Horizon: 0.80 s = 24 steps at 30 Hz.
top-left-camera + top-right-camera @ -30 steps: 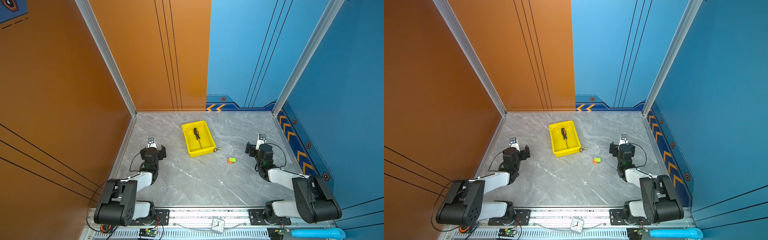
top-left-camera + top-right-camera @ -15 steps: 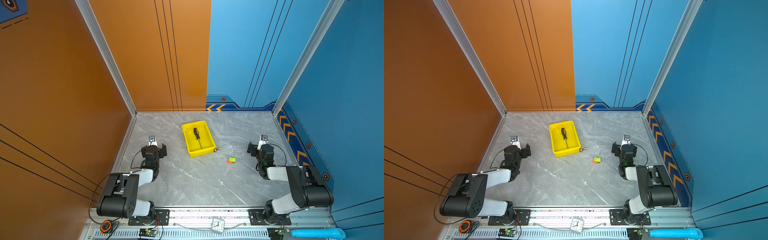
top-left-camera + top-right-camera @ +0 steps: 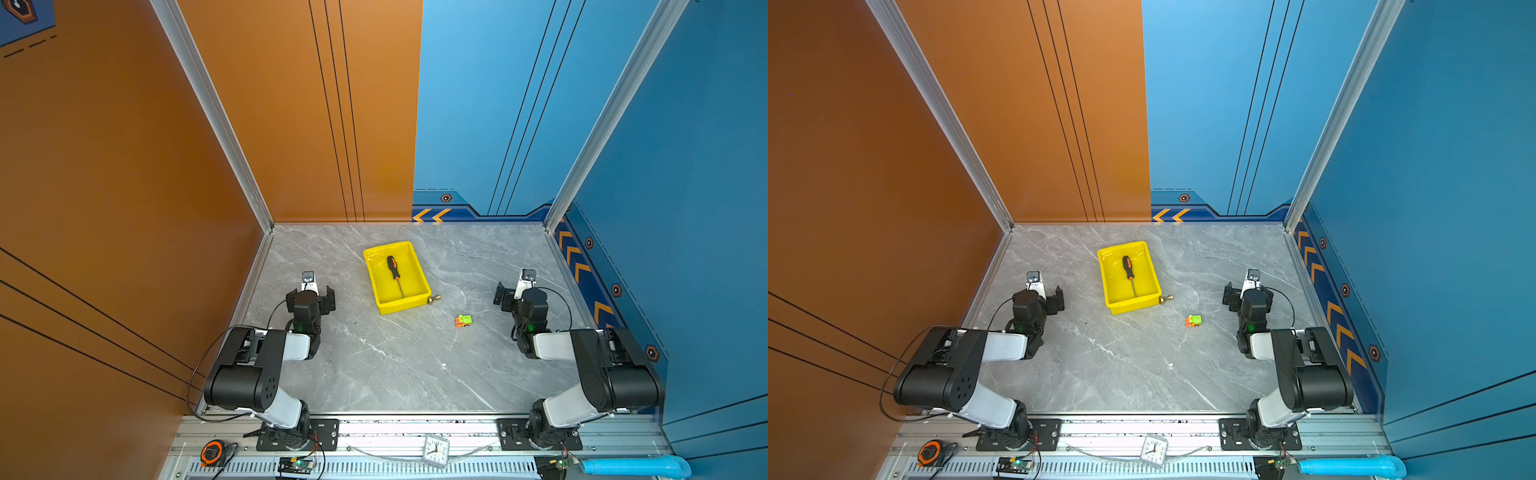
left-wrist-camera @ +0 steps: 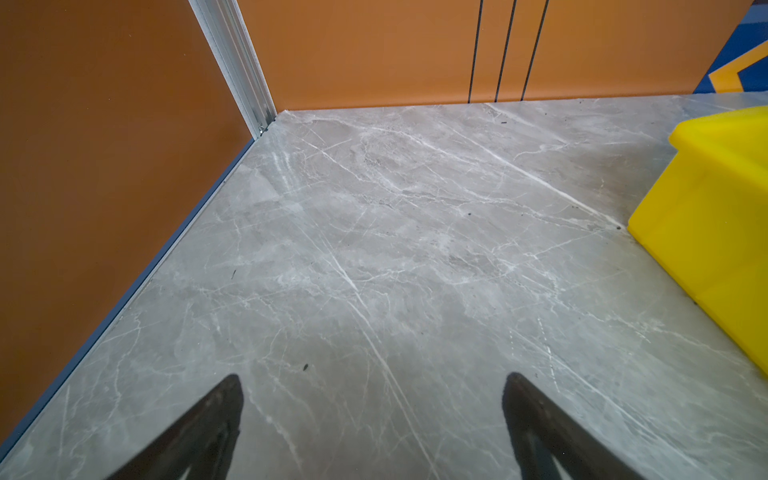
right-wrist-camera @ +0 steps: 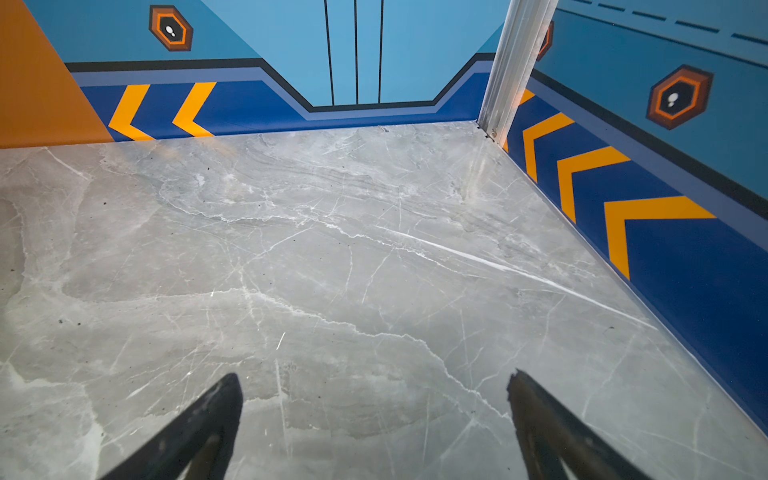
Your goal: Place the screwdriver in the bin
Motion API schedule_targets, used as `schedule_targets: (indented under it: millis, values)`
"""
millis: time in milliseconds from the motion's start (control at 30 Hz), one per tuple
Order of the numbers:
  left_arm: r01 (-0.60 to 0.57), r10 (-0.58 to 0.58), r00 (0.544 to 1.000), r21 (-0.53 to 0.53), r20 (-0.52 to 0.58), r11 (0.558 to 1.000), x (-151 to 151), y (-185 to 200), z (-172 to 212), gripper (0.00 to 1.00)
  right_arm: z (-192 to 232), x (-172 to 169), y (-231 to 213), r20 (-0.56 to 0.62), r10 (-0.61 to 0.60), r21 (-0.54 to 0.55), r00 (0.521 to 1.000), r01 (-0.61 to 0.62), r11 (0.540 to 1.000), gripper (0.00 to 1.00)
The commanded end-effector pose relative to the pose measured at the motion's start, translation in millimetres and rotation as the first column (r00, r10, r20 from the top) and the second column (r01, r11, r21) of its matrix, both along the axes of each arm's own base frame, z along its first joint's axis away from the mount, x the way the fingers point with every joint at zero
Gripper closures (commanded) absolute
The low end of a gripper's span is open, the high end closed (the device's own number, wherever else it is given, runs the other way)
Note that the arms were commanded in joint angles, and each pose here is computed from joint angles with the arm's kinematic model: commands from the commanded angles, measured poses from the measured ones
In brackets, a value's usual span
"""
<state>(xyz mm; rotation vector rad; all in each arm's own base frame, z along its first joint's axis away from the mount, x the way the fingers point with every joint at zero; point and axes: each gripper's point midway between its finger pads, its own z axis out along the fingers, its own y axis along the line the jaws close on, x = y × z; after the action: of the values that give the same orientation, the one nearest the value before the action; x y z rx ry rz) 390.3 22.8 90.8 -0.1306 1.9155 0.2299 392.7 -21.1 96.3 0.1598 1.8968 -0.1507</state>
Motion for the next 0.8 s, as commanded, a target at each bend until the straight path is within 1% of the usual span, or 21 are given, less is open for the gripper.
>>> schedule_targets:
  millis: [0, 533, 767]
  values:
    - [0.014, -0.014, 1.000, 0.015, 0.026, 1.000, 0.7, -3.2, 2.4, 0.02, -3.1, -0.6, -1.0, 0.000, -0.003, 0.014, 1.000, 0.003, 1.000, 0.00]
    - [0.018, -0.019, 1.000, 0.014, 0.025, 1.000, 1.7, -3.5, 2.6, 0.02, -2.7, -0.5, -1.0, 0.001, -0.004, 0.014, 1.000, 0.004, 1.000, 0.00]
    - [0.041, -0.041, 0.999, -0.011, 0.015, 0.999, 2.9, -3.7, 0.7, 0.02, -2.7, -0.8, -0.6, 0.002, -0.003, 0.015, 1.000, 0.003, 1.000, 0.00]
